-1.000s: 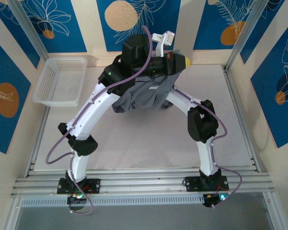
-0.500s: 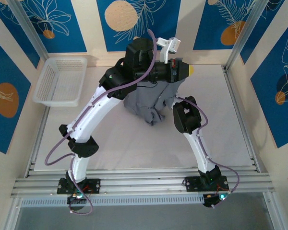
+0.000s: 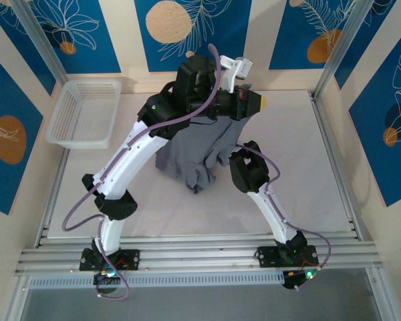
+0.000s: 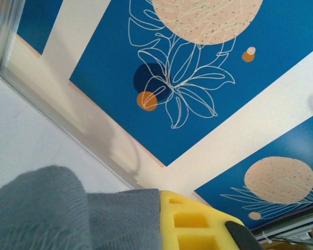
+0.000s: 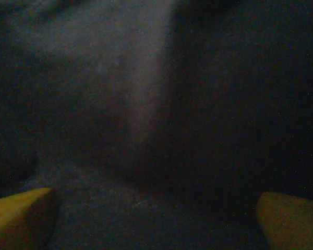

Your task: Fold the inside-out t-shirt

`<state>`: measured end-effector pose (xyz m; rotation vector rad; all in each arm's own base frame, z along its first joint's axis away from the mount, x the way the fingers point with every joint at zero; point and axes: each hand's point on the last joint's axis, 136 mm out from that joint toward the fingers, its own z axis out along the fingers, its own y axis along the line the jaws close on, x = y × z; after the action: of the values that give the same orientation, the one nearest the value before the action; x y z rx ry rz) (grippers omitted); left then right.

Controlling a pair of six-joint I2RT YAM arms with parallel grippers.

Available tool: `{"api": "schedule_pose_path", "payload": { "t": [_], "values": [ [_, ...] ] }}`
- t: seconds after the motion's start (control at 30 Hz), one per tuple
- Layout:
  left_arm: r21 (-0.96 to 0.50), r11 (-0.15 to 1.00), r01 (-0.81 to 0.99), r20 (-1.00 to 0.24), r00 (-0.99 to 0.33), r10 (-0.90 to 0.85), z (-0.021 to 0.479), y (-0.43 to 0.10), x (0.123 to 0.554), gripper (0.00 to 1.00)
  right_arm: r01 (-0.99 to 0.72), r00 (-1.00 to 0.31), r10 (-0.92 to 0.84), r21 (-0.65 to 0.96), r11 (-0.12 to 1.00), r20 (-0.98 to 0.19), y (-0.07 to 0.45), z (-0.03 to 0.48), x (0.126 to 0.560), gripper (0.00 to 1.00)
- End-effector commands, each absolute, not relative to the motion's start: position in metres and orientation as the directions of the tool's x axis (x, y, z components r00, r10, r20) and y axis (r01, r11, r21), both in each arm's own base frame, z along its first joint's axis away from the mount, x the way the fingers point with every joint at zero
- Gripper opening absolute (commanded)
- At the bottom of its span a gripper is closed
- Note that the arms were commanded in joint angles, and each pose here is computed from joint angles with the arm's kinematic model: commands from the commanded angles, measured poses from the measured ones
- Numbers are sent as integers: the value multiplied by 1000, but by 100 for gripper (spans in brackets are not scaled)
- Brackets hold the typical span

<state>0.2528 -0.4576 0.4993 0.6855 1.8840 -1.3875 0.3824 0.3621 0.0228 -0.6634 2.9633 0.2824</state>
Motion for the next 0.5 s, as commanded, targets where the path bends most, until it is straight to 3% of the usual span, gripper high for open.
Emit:
{"api": "schedule_pose_path", "payload": {
  "t": [0.0, 0.1, 0.27, 0.47],
  "values": [
    [-533, 252, 808, -835, -550, -6, 525, -451, 236, 0, -491, -870, -488, -28, 871, 64, 332, -48, 345, 94],
    [-508, 330, 795, -846, -534, -16, 515, -444, 247, 0, -509, -858, -507, -10, 861, 82, 335, -51, 335, 68],
    [-468, 506, 725, -849, -527, -31, 492, -413, 275, 0, -422, -896, -441, 216, 881, 50, 351, -22, 329, 3],
    [-535, 695, 481, -762, -630, -150, 444, -322, 356, 0, -467, -878, -453, 496, 732, -157, 374, 78, 304, 0]
  ]
}}
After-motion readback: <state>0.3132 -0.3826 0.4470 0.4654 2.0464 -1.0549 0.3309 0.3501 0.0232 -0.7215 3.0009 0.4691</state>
